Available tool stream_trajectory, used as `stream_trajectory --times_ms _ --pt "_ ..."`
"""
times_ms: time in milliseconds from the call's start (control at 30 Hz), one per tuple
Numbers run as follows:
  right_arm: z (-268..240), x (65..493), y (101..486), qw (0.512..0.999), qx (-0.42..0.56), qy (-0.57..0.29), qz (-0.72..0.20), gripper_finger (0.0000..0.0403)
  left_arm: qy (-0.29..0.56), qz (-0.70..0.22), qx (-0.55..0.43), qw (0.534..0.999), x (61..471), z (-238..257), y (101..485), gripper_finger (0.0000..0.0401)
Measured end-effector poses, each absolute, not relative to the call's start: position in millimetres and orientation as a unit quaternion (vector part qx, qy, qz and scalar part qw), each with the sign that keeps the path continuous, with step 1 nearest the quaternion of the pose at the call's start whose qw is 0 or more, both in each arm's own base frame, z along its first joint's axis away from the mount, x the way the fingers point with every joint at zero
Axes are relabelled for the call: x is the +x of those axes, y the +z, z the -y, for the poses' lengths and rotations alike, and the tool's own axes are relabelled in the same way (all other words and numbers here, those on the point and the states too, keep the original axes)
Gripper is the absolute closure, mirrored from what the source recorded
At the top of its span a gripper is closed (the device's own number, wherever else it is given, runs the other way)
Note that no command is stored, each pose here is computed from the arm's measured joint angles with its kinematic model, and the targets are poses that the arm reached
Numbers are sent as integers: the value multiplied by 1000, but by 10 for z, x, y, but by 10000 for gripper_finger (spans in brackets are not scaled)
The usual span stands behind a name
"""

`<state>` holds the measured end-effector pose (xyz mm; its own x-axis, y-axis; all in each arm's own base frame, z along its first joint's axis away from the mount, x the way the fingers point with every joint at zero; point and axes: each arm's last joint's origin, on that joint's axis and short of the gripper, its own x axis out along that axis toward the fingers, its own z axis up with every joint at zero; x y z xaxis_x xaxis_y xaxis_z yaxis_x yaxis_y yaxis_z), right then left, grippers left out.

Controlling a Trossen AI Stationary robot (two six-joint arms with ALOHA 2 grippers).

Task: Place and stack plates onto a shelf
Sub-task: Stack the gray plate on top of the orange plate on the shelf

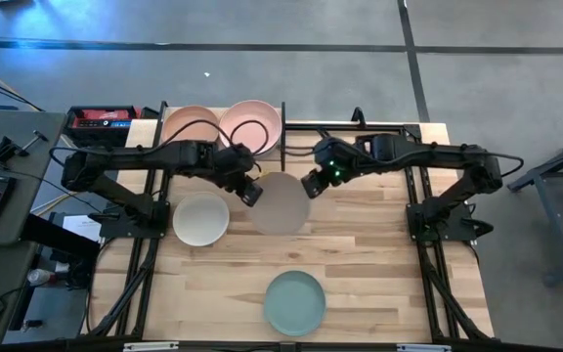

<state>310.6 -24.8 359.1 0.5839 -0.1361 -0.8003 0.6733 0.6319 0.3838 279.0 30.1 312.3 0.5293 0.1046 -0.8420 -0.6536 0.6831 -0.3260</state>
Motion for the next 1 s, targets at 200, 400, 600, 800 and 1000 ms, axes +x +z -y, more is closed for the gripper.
stream_trajectory --times_ms 200,400,600,800,1000 --pt "392 3000 3684 819 360 -258 -365 244 263 -467 -310 785 2660 -465 3078 396" --pt "547 2911 3754 841 313 -251 -362 243 273 -443 -325 790 2506 -662 3218 396" --pt "747 2863 3757 853 268 -254 -369 243 308 -397 -352 790 2196 -840 3418 396" --pt "935 2809 3758 860 232 -257 -375 243 377 -324 -388 776 1814 -1057 3607 396" --pt "1083 2756 3758 867 191 -248 -387 243 448 -247 -423 748 1445 -1233 3742 396"
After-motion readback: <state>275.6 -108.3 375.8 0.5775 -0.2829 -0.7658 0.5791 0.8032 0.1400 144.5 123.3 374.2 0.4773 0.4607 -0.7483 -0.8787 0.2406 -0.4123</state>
